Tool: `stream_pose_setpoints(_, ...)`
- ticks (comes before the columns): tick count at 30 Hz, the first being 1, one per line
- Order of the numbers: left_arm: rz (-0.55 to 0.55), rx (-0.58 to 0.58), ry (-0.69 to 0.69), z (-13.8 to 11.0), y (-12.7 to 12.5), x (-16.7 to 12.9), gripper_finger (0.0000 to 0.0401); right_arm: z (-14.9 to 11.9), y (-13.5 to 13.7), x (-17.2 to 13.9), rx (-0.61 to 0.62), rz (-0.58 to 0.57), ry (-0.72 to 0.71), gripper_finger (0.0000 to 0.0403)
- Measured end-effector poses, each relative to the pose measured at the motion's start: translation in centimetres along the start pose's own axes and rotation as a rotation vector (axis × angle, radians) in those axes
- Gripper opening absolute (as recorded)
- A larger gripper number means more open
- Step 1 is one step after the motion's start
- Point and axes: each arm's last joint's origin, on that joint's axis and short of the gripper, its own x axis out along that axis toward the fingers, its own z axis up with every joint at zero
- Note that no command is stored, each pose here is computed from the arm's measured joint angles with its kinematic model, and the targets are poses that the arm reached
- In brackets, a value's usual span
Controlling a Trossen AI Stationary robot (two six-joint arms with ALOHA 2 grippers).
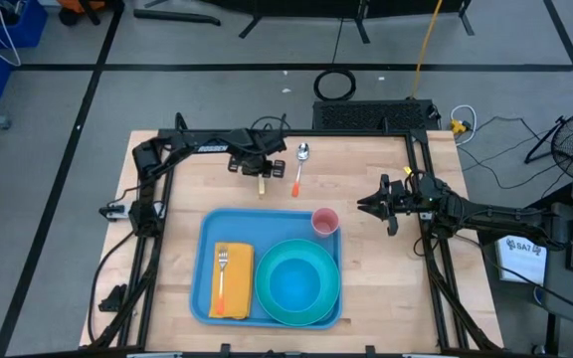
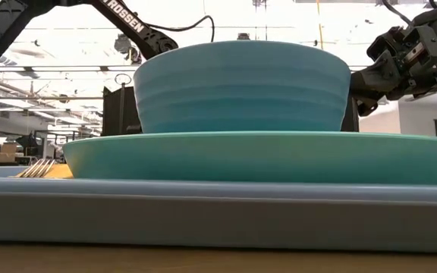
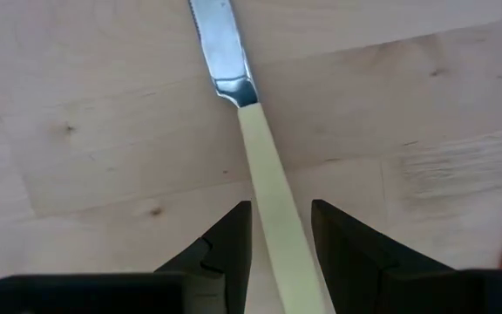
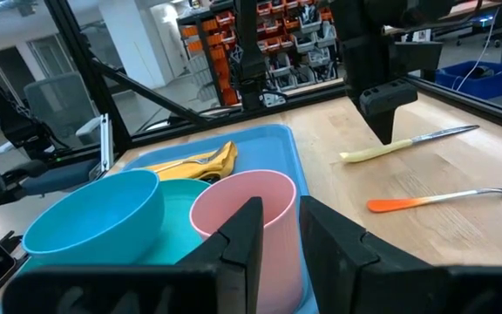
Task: Set up tray
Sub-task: Put the orange spoon on the yellow napkin to the right of the orange fork
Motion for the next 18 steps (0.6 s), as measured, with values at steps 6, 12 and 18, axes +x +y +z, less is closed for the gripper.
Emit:
stream_pose_setpoints(6, 0.016, -0.005, -0.027, -0.39, -0.31, -0.03, 0.0124, 0.15, 0.04, 0.0, 0.003, 0.004, -0.014, 0.0068)
stream_pose_setpoints(12, 0.016, -0.014, -0.028, -0.67, -0.51, -0.05, 0.0124, 0.2, 0.05, 0.0, 0.001, 0.006, -0.019, 0.0068)
stream_pose_setpoints(18, 0.019, -0.036, -0.015, -0.74, -0.43, -0.04, 0.0124, 0.2, 0.05, 0.0, 0.006, 0.006, -0.02, 0.0068)
